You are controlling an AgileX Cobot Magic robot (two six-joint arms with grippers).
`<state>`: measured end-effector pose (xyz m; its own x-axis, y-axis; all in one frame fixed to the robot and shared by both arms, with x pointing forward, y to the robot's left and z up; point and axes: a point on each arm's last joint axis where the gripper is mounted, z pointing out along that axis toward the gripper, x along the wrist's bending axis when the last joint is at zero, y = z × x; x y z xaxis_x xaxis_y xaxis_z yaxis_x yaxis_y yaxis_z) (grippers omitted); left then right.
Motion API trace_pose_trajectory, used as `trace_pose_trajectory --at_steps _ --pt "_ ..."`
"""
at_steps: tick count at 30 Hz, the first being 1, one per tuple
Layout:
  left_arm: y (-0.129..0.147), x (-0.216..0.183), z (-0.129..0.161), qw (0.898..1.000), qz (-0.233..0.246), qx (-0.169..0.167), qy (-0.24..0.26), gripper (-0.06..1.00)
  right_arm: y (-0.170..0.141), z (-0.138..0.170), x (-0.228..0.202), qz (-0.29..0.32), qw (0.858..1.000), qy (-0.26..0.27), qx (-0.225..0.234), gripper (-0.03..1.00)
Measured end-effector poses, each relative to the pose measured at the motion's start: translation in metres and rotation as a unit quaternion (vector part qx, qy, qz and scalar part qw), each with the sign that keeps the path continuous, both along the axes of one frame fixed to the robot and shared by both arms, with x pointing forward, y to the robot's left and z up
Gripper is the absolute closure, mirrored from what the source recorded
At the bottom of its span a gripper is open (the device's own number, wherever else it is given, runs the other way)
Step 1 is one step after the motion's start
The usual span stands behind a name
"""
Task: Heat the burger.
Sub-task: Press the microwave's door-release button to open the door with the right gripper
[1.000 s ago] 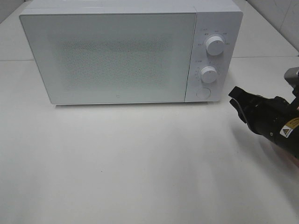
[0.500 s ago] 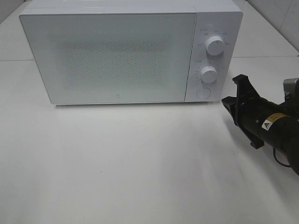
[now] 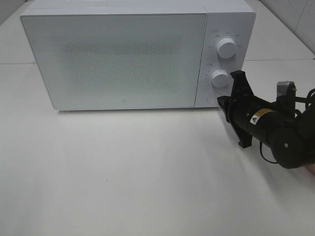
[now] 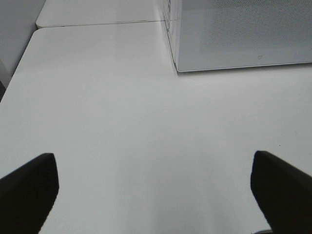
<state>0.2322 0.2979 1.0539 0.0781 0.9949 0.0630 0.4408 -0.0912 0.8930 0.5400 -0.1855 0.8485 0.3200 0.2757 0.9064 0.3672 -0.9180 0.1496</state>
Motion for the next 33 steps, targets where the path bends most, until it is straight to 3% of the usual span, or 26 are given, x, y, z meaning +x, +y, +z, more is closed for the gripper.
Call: trace_pose_trajectory --at_steps 33 --pt "0.000 0.000 0.000 1.000 0.000 0.000 0.000 -0.05 0.011 -0.011 0.026 -0.007 1.000 0.014 0.014 0.97"
